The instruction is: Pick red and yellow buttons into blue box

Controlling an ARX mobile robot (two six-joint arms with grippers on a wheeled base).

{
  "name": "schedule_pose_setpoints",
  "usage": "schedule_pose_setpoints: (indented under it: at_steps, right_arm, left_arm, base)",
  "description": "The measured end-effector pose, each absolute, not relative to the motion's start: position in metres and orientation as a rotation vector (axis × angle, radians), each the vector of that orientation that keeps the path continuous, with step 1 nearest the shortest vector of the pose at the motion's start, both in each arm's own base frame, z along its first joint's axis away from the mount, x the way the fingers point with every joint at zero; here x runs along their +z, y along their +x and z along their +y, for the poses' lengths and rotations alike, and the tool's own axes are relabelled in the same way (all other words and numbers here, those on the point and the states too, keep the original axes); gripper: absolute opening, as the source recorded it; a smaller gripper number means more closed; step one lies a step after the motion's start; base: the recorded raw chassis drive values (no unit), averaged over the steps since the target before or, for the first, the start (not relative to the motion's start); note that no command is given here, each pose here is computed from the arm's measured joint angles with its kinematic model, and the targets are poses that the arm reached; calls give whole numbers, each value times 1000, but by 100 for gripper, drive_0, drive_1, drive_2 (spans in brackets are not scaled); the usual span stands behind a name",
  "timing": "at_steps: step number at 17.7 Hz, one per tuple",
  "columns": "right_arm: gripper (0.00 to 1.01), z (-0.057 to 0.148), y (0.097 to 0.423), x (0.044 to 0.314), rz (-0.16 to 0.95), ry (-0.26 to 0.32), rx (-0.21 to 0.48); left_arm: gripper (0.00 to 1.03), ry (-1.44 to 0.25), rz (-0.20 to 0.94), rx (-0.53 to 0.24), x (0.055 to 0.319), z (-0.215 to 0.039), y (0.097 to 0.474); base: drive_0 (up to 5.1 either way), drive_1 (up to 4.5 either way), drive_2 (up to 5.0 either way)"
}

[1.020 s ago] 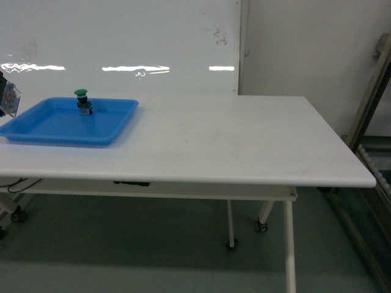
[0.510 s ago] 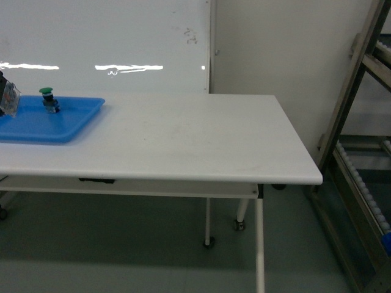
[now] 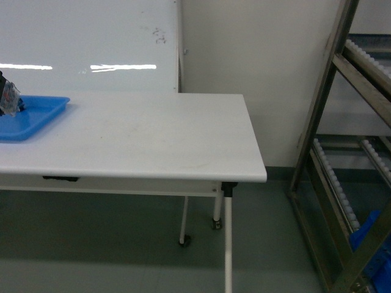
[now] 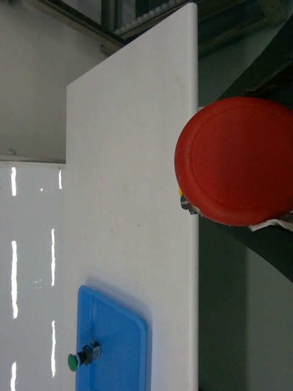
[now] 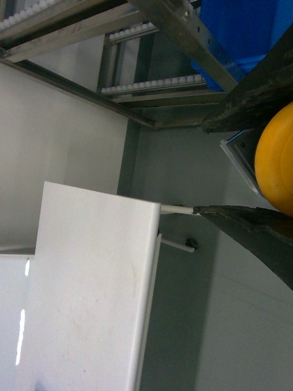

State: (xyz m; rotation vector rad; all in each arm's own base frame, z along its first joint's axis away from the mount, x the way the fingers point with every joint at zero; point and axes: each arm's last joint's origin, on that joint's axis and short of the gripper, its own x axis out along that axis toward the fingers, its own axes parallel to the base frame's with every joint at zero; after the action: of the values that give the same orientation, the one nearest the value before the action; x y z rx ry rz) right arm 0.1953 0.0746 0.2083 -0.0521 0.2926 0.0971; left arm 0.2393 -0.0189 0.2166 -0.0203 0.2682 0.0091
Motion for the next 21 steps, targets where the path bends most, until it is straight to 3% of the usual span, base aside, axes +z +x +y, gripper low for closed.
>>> schedule_pose_setpoints:
  at_steps: [21]
  right_arm:
    - [32,74,195,208,293,-53,94]
  left_arm:
    - [31,-20,270,9,216,-19,239]
  base:
    - [497,-243,-243]
